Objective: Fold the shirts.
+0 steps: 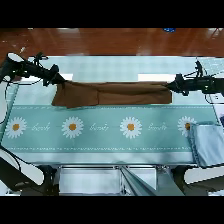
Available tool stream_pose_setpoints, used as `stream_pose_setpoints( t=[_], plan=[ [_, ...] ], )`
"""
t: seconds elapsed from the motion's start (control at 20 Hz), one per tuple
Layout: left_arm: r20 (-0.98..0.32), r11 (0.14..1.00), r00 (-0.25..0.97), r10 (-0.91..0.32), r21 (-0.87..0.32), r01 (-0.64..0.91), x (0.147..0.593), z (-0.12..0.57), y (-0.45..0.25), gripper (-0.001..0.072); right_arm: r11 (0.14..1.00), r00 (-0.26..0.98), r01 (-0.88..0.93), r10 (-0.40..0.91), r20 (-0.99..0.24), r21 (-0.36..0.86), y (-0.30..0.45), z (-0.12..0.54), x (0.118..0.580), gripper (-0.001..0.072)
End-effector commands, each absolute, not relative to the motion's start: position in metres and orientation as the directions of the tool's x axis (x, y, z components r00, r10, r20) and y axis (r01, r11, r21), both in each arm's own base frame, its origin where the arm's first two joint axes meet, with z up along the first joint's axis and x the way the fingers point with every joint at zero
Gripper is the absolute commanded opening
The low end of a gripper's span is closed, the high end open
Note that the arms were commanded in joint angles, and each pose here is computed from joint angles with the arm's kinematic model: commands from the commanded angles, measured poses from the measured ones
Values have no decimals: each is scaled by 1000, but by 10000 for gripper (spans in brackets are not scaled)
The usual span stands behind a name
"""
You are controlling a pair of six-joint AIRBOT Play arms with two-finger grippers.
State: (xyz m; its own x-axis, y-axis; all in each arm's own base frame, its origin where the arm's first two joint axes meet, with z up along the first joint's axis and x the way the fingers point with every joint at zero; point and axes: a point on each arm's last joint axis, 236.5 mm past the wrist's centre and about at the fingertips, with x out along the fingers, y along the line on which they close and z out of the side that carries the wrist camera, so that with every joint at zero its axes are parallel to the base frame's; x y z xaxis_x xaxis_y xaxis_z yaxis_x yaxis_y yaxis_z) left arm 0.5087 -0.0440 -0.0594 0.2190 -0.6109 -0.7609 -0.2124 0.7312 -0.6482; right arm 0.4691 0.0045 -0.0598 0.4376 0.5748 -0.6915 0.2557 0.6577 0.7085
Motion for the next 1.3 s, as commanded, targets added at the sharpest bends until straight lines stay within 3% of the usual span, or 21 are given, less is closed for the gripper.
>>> stream_pose_setpoints(
  t=[0.0,0.05,0.2,0.3,0.4,0.5,0.6,0.7,0.9,1.25],
  plan=[
    [-762,738,230,-606,-646,-196,517,-62,-55,331,635,494,281,548,-675,720,-1,-70,487,417],
    [-761,745,207,-614,-646,-166,512,-61,-58,505,632,502,276,548,-670,724,1,-67,489,413],
    [-802,778,148,-579,-598,-193,495,-50,-33,509,635,525,257,541,-657,729,-12,-44,485,413],
    [-866,835,150,-478,-500,-228,481,-33,12,509,620,557,248,538,-633,744,-35,-14,474,413],
    [-895,873,243,-374,-428,-234,478,5,53,509,644,587,251,492,-643,722,-72,13,454,413],
    [-862,899,432,-266,-384,-212,490,57,79,509,698,600,322,373,-708,640,-113,20,428,413],
    [-813,923,554,-179,-334,-192,486,82,81,509,680,626,411,274,-731,607,-131,6,411,413],
    [-804,936,566,-185,-319,-148,460,71,49,509,621,615,485,259,-745,616,-122,-28,397,413],
    [-811,953,536,-236,-302,-37,400,28,-24,509,524,593,500,372,-714,689,-89,-60,402,417],
    [-820,946,486,-303,-320,50,380,15,-70,509,532,474,458,533,-701,713,-47,-87,433,420]
  ],
)
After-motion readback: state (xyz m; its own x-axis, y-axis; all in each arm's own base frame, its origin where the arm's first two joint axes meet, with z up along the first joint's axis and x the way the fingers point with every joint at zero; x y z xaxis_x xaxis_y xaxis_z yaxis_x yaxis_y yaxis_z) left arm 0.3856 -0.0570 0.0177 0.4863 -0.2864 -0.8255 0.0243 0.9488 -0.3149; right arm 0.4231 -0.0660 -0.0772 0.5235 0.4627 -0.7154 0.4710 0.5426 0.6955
